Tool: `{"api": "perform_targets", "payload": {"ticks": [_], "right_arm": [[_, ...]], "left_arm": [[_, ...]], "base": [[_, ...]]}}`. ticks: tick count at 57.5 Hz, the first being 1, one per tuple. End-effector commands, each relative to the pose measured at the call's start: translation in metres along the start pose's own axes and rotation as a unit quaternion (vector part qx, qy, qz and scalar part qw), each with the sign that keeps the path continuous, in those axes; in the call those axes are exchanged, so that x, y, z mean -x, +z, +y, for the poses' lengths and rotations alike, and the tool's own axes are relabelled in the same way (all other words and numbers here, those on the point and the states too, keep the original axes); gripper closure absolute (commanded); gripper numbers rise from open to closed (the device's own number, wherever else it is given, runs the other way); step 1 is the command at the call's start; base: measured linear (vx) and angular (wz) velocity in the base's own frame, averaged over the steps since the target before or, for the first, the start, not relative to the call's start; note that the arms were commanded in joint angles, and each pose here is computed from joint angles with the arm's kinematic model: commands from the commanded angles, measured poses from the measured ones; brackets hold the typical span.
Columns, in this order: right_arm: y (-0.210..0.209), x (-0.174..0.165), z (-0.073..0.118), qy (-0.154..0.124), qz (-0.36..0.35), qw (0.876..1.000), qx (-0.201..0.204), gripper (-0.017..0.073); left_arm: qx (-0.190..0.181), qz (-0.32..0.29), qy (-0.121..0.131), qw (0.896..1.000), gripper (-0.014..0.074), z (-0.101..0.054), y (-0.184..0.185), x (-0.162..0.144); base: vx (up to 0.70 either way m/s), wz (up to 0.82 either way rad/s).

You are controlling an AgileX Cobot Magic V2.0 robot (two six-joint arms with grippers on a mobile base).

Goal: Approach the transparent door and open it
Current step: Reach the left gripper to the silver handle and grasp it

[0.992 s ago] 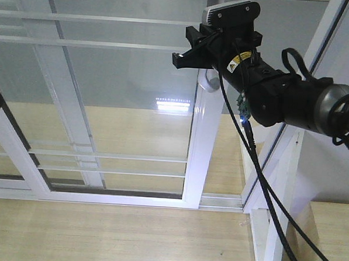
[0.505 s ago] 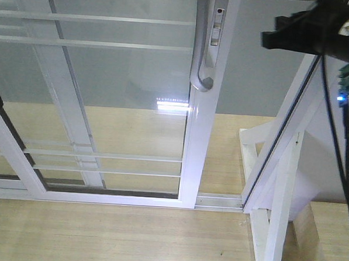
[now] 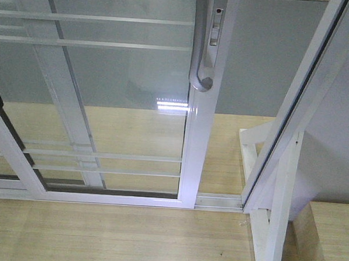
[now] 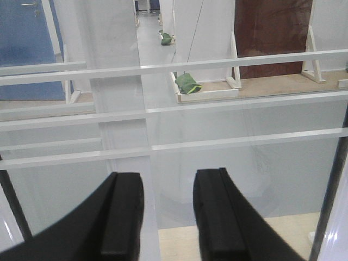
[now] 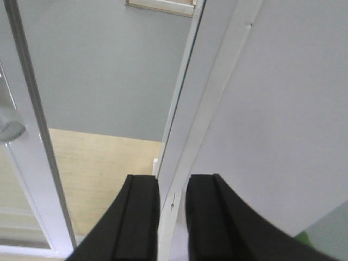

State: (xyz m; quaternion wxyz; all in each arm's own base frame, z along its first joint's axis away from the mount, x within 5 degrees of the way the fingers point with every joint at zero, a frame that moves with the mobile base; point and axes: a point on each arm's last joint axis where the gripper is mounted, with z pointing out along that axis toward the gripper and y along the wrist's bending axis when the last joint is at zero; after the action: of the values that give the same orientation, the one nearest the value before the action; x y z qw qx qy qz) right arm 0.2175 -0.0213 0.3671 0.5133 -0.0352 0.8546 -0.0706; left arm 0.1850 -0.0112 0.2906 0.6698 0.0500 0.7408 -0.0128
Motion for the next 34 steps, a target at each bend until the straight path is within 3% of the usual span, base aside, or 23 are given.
{"api": "perform_targets", "payload": {"ticks": [1, 6, 18, 26, 34], "right_arm": [[-0.011, -0.011, -0.002, -0.003, -0.034, 0.999, -0.016, 0.0305], [-0.015, -0.031, 0.002, 0.006, -0.024, 1.000, -0.013, 0.0305], [-0.029, -0.047, 0.005, 0.024, -0.035, 0.999, -0.015, 0.0305], [-0.030, -0.046, 0.005, 0.024, -0.042, 0.999, -0.016, 0.0306], [-0.030, -0.046, 0.005, 0.032, -0.042, 0.998, -0.015, 0.0306]], "left_arm": [[-0.021, -0.049, 0.019, 0.998, 0.0213, -0.005, 0.003, 0.015], [-0.061, -0.042, 0.049, 0.996, 0.0213, -0.018, 0.010, 0.011], [-0.147, -0.040, -0.031, 0.988, 0.0211, -0.049, 0.036, -0.003], [-0.199, -0.055, -0.040, 0.978, 0.0177, -0.072, 0.057, -0.005], [-0.245, -0.061, -0.030, 0.967, 0.0099, -0.100, 0.085, 0.002]], "base": [[0.00, 0.00], [0.00, 0.00], [0.00, 0.00], [0.00, 0.00], [0.00, 0.00]]}}
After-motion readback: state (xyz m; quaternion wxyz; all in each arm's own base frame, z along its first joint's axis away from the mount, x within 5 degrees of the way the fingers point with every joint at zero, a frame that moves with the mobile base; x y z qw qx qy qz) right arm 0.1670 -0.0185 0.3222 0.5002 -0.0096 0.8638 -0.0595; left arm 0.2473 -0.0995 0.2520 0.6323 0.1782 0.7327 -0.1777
